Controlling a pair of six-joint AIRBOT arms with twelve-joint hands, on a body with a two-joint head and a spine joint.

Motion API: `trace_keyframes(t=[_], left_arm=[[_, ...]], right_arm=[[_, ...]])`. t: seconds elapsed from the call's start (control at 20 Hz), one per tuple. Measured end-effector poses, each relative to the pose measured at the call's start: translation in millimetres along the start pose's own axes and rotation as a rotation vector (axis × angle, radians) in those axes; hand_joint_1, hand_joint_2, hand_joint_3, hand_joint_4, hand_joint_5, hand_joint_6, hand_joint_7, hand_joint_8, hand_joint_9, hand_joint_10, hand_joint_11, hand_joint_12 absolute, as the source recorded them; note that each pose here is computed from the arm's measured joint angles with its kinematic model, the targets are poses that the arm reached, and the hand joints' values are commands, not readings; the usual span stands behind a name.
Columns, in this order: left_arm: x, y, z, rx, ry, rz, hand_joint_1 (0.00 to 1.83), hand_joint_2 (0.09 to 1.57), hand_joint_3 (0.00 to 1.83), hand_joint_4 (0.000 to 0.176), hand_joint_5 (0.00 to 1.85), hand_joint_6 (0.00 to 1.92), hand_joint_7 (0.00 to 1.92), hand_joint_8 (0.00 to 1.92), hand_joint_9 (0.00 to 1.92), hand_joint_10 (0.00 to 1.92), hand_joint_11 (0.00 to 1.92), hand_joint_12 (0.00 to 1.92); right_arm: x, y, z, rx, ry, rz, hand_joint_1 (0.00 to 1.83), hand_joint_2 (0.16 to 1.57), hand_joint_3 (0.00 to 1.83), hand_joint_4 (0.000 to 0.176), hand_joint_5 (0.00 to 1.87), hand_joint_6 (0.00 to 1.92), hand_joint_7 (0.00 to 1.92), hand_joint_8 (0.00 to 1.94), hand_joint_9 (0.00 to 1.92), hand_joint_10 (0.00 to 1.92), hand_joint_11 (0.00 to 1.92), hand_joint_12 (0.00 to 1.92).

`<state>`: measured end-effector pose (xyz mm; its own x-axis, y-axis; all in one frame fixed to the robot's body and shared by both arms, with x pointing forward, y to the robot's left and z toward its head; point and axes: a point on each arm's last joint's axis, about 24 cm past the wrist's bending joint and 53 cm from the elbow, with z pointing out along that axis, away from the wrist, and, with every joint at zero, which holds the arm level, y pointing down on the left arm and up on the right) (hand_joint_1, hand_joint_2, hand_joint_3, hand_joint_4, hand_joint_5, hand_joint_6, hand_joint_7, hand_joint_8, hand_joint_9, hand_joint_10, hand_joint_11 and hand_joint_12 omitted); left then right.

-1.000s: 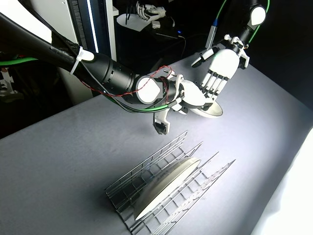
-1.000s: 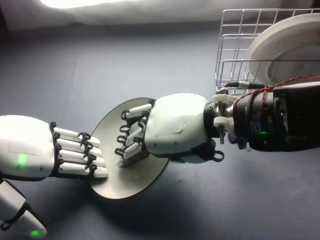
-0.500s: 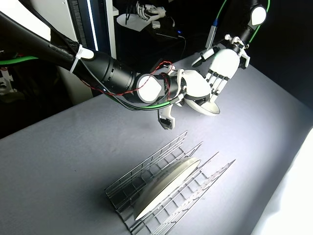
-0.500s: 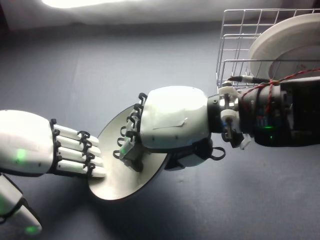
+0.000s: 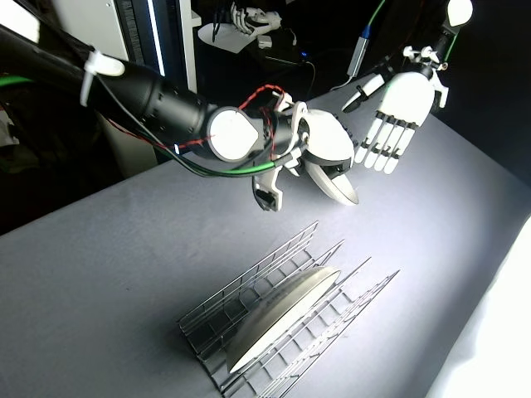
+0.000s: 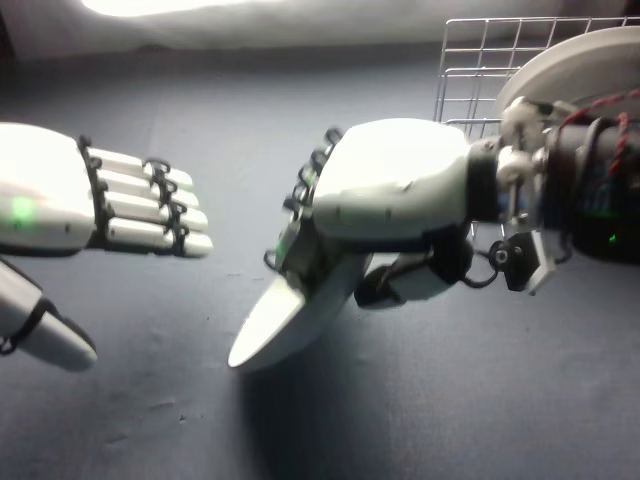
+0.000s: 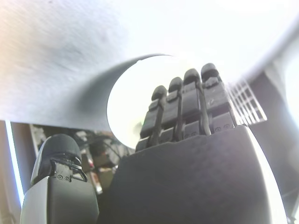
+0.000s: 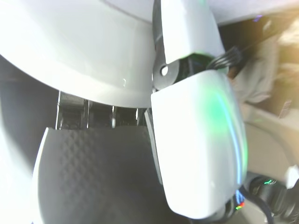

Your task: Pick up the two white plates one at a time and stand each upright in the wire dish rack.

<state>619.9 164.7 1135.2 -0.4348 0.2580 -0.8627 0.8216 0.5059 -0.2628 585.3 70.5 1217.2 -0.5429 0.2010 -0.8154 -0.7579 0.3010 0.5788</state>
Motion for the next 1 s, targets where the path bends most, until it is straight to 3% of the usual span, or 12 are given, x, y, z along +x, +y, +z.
trace_keyframes(t=[0.15,0.25,0.3,0.45,0.65,1.0], left_arm=[[-13.2,9.9,-9,-0.02,-0.032,-0.009,0.0,1.06,0.0,0.0,0.0,0.0,0.0,0.0,0.0,0.0,0.0,0.0],[-17.3,19.1,-16,-0.043,-0.04,-0.012,0.0,1.06,0.0,0.0,0.0,0.0,0.0,0.0,0.0,0.0,0.0,0.0],[-19.8,21.0,-19,-0.046,-0.047,-0.021,0.0,1.06,0.0,0.0,0.0,0.0,0.0,0.0,0.0,0.0,0.0,0.0],[-30.7,19.1,-23,-0.044,-0.057,0.011,0.0,1.06,0.0,0.0,0.0,0.0,0.0,0.0,0.0,0.0,0.0,0.0],[-30.2,17.6,-23,-0.039,-0.05,0.019,0.0,1.06,0.0,0.0,0.0,0.0,0.0,0.0,0.0,0.0,0.0,0.0],[-29.3,15.1,-25,-0.037,-0.043,0.026,0.0,1.06,0.0,0.0,0.0,0.0,0.0,0.0,0.0,0.0,0.0,0.0]], right_arm=[[-16,9.5,-13,0.006,-0.036,0.034,1.49,1.11,0.0,0.0,0.87,1.1,0.99,0.84,0.97,0.99,0.76,1.59],[-27,12.3,-23,0.022,-0.078,0.13,1.49,1.11,0.0,0.0,0.88,1.09,0.99,0.85,0.97,0.98,0.75,1.59],[-32,13.9,-28,0.025,-0.09,0.14,1.49,1.11,0.0,0.0,0.9,1.08,0.99,0.84,0.96,0.99,0.73,1.6],[-51,15.1,-45,0.041,-0.151,0.216,1.49,1.11,0.0,0.0,0.91,1.07,0.98,0.85,0.95,1.01,0.72,1.62],[-67,18.5,-53,0.041,-0.199,0.278,1.49,1.11,0.0,0.0,0.9,1.07,0.98,0.85,0.96,1.0,0.72,1.62],[-109,8.2,-79,0.04,-0.364,0.558,1.49,1.11,0.0,0.0,0.92,1.07,0.99,0.83,0.96,0.97,0.73,1.61]])
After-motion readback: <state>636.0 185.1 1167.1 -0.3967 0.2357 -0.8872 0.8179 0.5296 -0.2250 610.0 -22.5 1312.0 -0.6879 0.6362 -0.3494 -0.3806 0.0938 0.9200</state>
